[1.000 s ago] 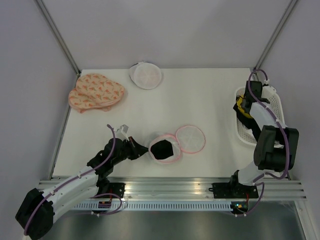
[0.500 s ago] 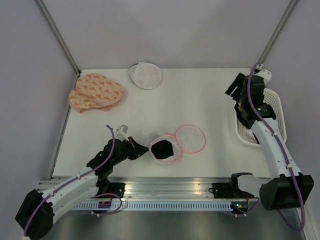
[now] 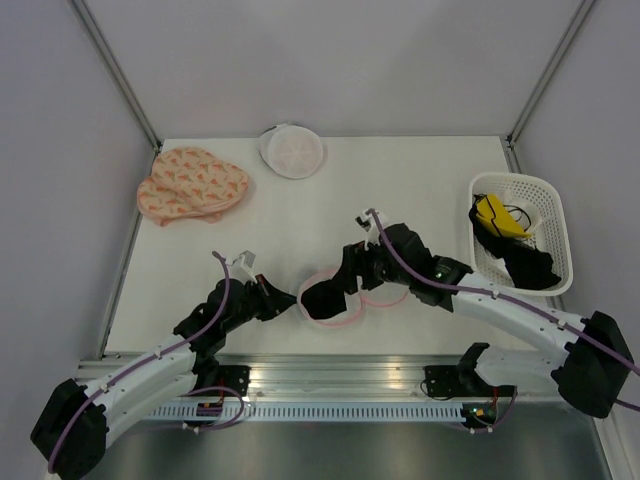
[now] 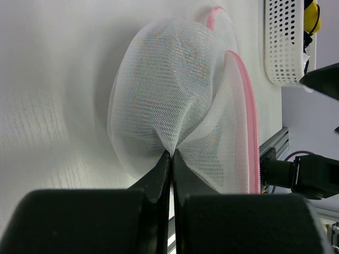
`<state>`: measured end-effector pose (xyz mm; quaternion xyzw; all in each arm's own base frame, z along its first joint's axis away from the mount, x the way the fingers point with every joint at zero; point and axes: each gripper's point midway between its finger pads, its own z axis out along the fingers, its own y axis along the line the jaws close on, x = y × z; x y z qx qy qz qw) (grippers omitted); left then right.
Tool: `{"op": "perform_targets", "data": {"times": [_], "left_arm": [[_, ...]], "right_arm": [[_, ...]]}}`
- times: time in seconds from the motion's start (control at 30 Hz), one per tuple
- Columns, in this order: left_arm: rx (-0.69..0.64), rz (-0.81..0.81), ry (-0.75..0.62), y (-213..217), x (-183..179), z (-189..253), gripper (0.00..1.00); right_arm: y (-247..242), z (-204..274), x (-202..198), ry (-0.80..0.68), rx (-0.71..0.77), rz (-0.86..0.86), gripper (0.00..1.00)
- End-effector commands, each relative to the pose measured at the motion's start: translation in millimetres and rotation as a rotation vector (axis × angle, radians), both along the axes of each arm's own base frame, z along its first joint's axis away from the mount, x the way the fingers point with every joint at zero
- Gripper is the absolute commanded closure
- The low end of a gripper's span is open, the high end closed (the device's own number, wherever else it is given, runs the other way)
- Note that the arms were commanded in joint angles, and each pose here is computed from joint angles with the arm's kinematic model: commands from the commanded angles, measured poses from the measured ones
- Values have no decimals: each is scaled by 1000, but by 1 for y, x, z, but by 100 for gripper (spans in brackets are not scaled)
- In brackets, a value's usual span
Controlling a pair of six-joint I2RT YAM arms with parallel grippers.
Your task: Unzip the laundry bag and remove the bra
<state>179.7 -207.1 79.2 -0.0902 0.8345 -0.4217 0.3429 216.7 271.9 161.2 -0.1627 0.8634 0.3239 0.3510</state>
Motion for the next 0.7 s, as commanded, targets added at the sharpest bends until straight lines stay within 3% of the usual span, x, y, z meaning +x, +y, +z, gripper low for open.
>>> {"op": "perform_targets", "data": {"times": [0.0, 0.27, 0.67], "left_arm": [[-52, 16, -26, -4, 4, 12, 98], [-72, 12, -28, -5, 2, 15, 98], [-87, 2, -8, -6, -1, 9, 98]], "right_arm": [[38, 0, -14, -15, 64, 82, 25], [80, -45, -25, 42, -9, 146, 26], [82, -118, -1, 0, -278, 15, 27]]}}
